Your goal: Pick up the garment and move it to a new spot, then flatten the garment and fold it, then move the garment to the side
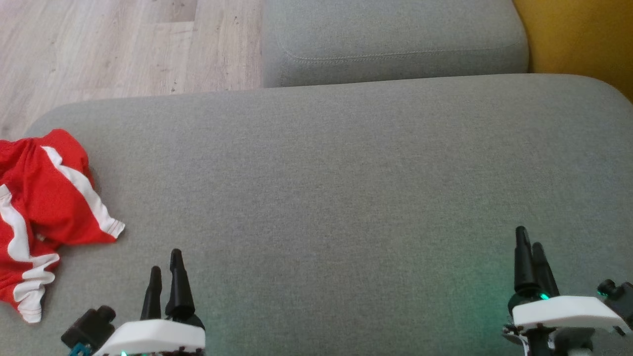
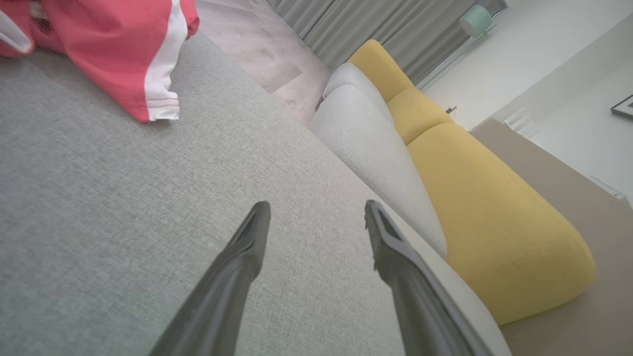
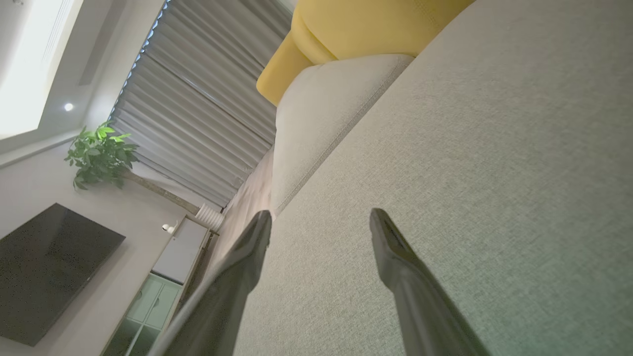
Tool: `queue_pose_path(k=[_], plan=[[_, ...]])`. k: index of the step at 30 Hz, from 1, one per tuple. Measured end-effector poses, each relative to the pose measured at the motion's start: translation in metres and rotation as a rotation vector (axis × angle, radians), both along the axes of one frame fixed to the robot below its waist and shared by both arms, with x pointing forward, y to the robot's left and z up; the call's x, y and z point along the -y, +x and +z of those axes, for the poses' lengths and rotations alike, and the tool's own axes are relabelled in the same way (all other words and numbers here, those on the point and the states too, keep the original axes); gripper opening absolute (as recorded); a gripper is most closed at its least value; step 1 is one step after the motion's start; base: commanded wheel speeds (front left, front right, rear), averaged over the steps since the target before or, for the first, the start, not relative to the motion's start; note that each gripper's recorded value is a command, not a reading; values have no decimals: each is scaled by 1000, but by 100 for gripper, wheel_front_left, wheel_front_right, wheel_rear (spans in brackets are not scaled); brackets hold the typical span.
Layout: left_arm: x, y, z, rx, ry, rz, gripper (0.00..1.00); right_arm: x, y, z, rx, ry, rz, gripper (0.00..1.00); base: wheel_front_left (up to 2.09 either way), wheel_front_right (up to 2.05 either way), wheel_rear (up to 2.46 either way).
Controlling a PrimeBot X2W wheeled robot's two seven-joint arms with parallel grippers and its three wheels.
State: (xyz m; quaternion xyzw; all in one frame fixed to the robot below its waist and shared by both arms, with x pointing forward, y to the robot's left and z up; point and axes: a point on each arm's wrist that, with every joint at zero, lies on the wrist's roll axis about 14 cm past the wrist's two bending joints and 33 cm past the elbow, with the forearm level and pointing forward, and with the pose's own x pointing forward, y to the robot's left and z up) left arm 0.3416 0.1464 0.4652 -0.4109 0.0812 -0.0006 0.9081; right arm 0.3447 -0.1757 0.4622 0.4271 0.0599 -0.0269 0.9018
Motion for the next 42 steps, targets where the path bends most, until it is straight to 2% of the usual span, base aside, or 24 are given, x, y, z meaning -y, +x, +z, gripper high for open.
queue_pose_path(k=[15, 42], plan=[[-4, -4, -6, -1, 230, -12, 100, -11, 2, 14, 62, -215, 58, 100, 0, 0, 0], [1, -16, -14, 29, 553, -72, 100, -36, -5, 19, 142, -569, 176, 100, 0, 0, 0]])
